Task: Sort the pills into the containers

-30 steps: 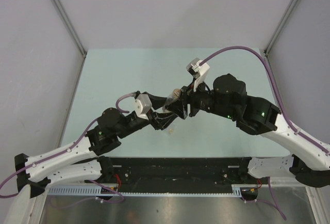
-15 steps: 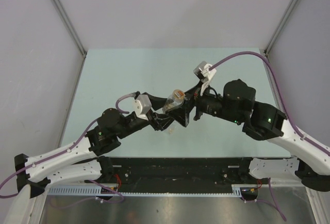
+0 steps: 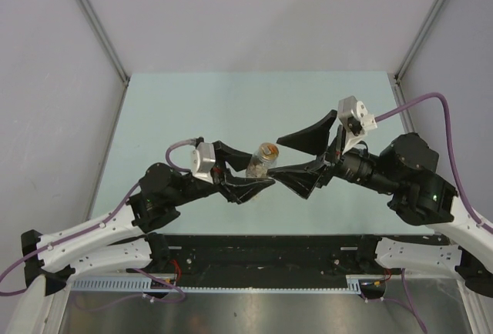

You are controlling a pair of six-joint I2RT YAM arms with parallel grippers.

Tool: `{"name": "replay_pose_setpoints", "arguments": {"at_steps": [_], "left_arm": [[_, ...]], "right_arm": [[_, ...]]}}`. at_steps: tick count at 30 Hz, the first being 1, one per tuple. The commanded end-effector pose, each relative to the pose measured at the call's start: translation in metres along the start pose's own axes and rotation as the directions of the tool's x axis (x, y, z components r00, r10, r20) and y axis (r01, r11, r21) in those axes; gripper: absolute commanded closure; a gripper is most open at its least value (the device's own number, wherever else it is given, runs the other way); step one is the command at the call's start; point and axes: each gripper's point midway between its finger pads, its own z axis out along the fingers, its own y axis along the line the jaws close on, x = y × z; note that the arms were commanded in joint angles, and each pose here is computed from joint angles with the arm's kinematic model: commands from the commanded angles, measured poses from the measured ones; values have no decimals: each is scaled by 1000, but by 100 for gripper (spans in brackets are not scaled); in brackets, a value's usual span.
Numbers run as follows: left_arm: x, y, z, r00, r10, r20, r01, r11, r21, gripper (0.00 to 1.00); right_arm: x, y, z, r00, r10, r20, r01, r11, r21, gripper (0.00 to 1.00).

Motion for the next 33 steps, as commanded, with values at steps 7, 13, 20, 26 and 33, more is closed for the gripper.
{"name": "replay_pose_setpoints", "arguments": {"at_steps": [7,13,20,26,33], "left_arm": [[-36,-51,-3,995,-18,100,-8,967,254,100],[-35,-56,-4,995,-18,98,-10,960,280,99],[-33,-56,-3,995,-22,95,-6,959,284,100],[-34,-56,-3,995,-23,99,-6,959,284,100],[-32,-55,-3,995,-27,95,-1,960,279,100]], "right_arm": [[-7,27,0,994,-103,45,109,979,-171,28],[-7,37,-1,992,-108,58,119,967,-227,42],[-5,40,0,993,-103,55,114,964,-240,59],[-1,44,1,994,-101,45,110,961,-253,47],[-1,47,2,993,-104,50,114,959,-259,75]]}}
